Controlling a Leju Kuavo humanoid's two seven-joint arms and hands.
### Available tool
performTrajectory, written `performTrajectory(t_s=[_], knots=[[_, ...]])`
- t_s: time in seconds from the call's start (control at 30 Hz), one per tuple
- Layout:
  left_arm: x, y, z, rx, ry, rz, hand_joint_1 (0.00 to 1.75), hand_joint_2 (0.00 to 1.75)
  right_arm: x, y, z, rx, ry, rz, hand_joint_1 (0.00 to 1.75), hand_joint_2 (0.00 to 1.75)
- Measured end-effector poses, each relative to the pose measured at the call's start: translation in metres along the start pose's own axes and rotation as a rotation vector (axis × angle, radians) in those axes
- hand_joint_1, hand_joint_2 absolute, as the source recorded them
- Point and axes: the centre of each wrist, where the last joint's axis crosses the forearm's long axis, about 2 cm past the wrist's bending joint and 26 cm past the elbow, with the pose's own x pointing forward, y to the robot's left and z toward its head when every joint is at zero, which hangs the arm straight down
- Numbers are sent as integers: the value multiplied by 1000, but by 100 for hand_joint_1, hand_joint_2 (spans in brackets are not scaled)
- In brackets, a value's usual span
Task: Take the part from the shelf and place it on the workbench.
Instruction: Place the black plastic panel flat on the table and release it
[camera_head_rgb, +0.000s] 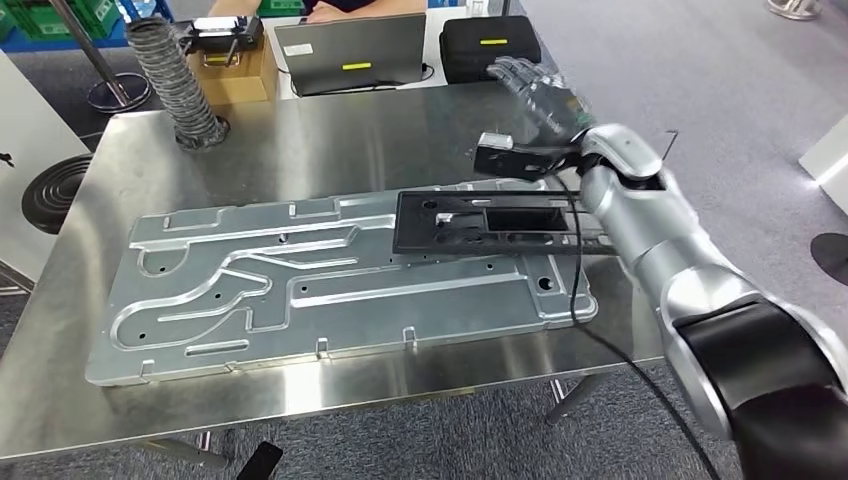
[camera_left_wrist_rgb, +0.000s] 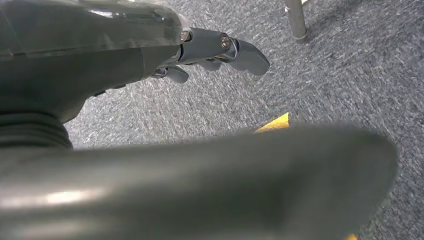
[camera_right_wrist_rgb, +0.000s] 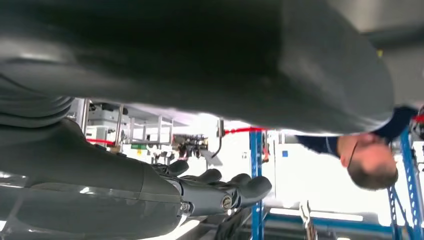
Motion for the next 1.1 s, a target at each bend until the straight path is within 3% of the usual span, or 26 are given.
performTrajectory(t_s=[0.3,0.53,0.67,1.1], knots=[[-4,-2,1,0,9,7,0,0,-16,-59,-3,-72,-15,4,0,0],[-6,-3,2,-1,12,8,0,0,-19,-64,-1,-82,-19,2,0,0],[-5,-2,1,0,13,7,0,0,-39,-80,12,-121,2,7,0,0],[-9,-2,2,-4,23,18,0,0,-72,-108,37,-182,67,27,0,0]])
